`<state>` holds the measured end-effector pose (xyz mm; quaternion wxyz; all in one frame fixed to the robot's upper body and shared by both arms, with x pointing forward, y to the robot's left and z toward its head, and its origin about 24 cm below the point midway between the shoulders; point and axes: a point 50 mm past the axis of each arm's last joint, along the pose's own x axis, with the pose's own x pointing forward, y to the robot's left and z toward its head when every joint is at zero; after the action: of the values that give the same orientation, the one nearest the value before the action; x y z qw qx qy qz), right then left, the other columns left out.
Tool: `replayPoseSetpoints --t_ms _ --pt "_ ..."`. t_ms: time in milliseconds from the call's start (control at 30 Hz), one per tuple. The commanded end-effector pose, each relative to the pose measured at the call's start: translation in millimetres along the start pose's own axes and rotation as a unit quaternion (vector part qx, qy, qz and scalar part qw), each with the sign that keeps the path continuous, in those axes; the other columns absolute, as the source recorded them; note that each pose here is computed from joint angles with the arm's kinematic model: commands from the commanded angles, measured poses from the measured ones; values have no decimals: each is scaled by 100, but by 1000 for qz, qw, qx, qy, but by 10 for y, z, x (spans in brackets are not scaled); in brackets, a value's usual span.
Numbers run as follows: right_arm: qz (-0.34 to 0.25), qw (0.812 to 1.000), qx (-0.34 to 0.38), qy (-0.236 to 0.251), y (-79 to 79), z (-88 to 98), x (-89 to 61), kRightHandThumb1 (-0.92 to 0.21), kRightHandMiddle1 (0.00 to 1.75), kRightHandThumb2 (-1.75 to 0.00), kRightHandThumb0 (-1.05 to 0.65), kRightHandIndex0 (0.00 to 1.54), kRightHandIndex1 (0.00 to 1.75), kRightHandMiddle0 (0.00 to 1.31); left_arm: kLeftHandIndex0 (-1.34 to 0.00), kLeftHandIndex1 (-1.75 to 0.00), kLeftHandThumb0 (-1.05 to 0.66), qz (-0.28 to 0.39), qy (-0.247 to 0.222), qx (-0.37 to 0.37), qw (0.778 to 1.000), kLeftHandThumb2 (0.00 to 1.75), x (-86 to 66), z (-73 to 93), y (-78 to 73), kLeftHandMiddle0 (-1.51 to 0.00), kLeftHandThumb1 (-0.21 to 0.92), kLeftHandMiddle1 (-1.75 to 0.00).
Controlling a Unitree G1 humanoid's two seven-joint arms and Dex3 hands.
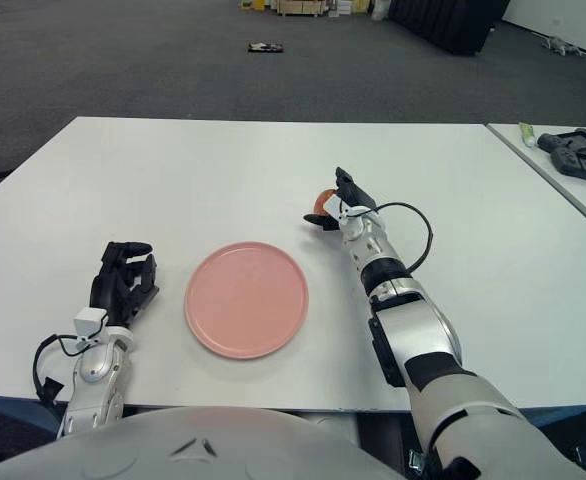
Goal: Put the apple into the plate.
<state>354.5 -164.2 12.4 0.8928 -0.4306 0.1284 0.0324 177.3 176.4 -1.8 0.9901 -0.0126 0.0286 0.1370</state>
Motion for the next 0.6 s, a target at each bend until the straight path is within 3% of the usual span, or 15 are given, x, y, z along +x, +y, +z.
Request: replayPoseSetpoints --t_ms 0,467,567 --pt "7 1000 0 4 -35 85 47 -63 0 -43 -105 0 0 0 -25 -175 -36 3 -5 -3 1000 66 3 24 1 -44 83 -175" --pt "47 998 -13 35 35 59 62 -65 0 -41 -105 0 0 0 -26 -175 -36 14 -6 -1 1000 69 -11 18 6 -45 81 -175" --pt "52 998 -18 39 44 63 65 -65 0 -40 -105 0 0 0 -23 -175 -12 14 -7 -2 1000 82 -13 17 6 -49 69 -158"
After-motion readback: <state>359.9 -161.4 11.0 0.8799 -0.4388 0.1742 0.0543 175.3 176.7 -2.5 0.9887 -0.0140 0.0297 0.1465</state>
